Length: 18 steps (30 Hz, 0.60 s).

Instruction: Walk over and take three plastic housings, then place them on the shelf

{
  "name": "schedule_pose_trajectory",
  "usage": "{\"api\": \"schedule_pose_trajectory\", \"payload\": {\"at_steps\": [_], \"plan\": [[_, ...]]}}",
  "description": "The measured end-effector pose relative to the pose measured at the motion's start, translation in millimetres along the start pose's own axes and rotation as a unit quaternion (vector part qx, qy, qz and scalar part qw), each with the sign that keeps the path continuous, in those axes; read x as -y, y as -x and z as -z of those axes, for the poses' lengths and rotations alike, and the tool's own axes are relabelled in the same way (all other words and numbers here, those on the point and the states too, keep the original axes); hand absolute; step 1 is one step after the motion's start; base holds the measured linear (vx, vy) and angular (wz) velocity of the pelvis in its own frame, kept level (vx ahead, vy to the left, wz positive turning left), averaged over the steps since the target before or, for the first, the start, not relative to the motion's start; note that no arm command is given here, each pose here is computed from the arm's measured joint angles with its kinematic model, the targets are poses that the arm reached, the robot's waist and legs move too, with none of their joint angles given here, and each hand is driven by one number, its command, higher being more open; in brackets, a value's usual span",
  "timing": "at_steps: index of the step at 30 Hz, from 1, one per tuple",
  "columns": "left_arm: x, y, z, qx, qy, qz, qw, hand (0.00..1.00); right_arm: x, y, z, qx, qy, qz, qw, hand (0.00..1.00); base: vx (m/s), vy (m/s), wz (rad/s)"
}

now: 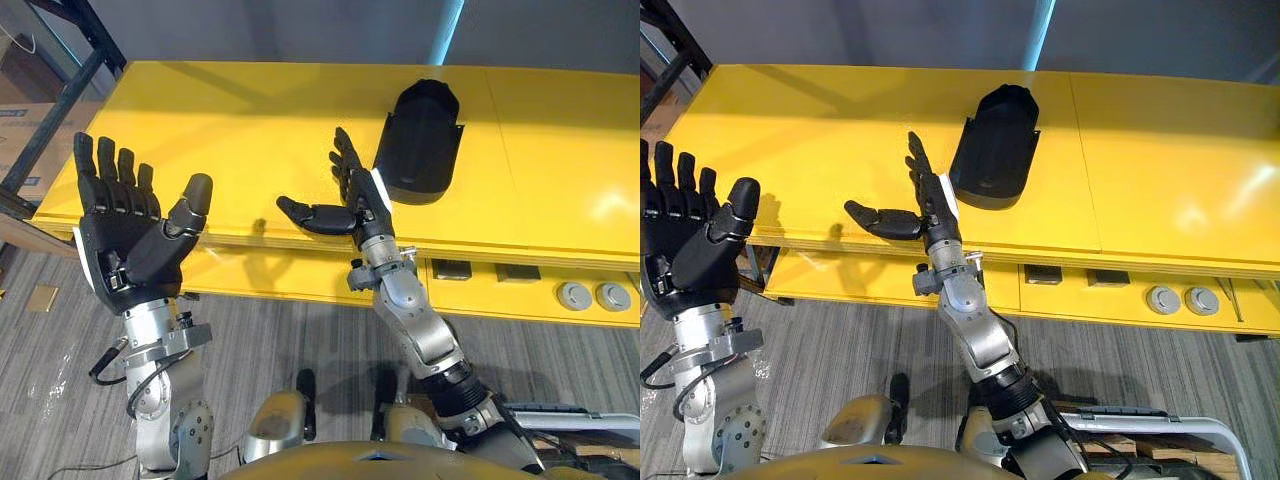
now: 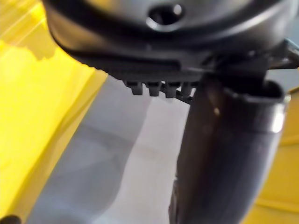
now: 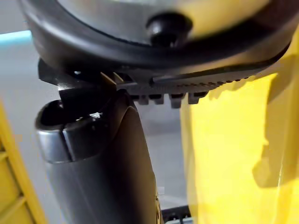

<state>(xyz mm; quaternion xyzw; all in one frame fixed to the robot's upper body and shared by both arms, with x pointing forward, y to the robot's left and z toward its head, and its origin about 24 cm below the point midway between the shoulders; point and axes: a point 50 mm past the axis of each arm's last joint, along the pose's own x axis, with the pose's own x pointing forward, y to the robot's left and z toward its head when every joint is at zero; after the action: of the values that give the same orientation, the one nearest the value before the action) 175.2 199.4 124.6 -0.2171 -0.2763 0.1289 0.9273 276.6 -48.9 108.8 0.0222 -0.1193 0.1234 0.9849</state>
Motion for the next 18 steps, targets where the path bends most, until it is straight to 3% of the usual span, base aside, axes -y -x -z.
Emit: {"api": "schedule_pose_trajectory", "payload": {"at_steps": [18], "plan": [[6.0, 13.2, 3.3, -0.023, 0.017, 0.007, 1.0, 1.0, -4.9, 16.1, 6.3, 0.001, -0.005, 0.085, 0.996, 1.0, 0.0, -0.001, -0.03]]}}
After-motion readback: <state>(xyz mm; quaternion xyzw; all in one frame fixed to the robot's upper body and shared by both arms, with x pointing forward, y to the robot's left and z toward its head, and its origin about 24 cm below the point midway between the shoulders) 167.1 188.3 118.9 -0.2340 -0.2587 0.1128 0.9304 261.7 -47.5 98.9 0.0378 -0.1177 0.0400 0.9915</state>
